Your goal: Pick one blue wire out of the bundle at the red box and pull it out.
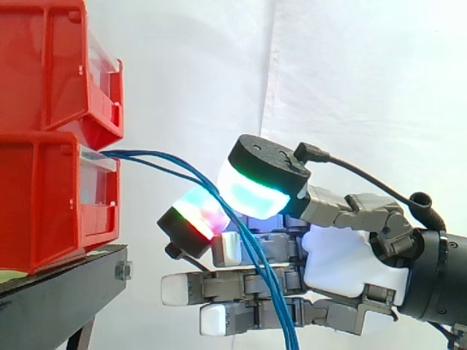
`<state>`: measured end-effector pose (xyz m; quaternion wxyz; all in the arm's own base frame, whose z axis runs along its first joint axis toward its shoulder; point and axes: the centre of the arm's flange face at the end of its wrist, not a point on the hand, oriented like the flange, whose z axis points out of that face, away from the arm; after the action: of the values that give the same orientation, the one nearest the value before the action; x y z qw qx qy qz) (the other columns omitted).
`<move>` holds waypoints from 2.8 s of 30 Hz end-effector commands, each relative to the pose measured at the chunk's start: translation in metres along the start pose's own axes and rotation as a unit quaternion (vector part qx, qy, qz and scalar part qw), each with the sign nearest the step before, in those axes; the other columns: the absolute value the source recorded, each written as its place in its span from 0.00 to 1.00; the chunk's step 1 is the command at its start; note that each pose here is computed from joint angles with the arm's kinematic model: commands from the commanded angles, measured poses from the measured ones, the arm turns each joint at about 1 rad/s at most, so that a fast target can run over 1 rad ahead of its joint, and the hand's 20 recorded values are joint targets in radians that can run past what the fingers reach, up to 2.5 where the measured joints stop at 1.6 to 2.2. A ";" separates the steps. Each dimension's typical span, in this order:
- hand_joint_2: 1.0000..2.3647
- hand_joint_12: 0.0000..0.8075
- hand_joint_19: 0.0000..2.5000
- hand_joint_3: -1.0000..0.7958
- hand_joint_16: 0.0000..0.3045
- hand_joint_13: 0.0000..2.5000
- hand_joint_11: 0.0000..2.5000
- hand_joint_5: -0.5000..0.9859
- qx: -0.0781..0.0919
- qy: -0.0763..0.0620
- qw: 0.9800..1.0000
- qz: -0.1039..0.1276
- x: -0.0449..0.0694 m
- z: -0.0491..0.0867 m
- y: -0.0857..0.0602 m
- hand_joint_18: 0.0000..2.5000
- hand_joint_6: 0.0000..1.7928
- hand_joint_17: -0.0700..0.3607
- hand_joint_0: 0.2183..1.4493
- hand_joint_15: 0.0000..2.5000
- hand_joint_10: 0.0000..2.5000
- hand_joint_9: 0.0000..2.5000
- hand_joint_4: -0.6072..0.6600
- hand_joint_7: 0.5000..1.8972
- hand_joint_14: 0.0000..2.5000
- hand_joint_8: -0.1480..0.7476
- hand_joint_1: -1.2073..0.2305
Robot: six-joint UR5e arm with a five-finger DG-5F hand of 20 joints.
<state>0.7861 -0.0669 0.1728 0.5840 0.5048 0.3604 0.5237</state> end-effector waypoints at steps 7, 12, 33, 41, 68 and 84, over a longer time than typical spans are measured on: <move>0.01 0.45 0.21 0.34 0.16 0.28 0.30 0.23 0.000 0.000 1.000 0.000 0.000 0.000 0.000 0.26 0.48 0.42 0.38 0.16 0.01 0.40 0.56 0.42 0.01 0.47 0.21; 0.01 0.44 0.20 0.38 0.16 0.27 0.28 0.21 0.000 -0.001 1.000 0.000 -0.001 0.000 0.000 0.25 0.48 0.42 0.39 0.16 0.01 0.37 0.56 0.39 0.01 0.45 0.20; 0.01 0.49 0.22 0.46 0.18 0.28 0.26 0.25 0.000 -0.002 1.000 0.000 -0.002 0.000 0.000 0.26 0.39 0.45 0.33 0.16 0.01 0.39 0.67 0.41 0.01 0.49 0.29; 0.01 0.46 0.23 0.37 0.17 0.27 0.29 0.23 0.001 -0.001 1.000 0.000 -0.001 0.000 0.000 0.25 0.47 0.43 0.28 0.17 0.01 0.39 0.64 0.35 0.01 0.48 0.29; 0.01 0.51 0.21 0.51 0.20 0.30 0.25 0.24 0.001 -0.001 1.000 0.001 -0.003 0.000 0.000 0.29 0.45 0.48 0.32 0.15 0.01 0.41 0.64 0.35 0.01 0.51 0.26; 0.00 0.45 0.21 0.33 0.16 0.28 0.30 0.25 0.001 -0.001 1.000 0.001 -0.003 0.000 0.000 0.25 0.47 0.41 0.34 0.16 0.01 0.42 0.63 0.43 0.01 0.47 0.22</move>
<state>0.7856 -0.0693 0.1722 0.5836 0.5058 0.3597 0.5236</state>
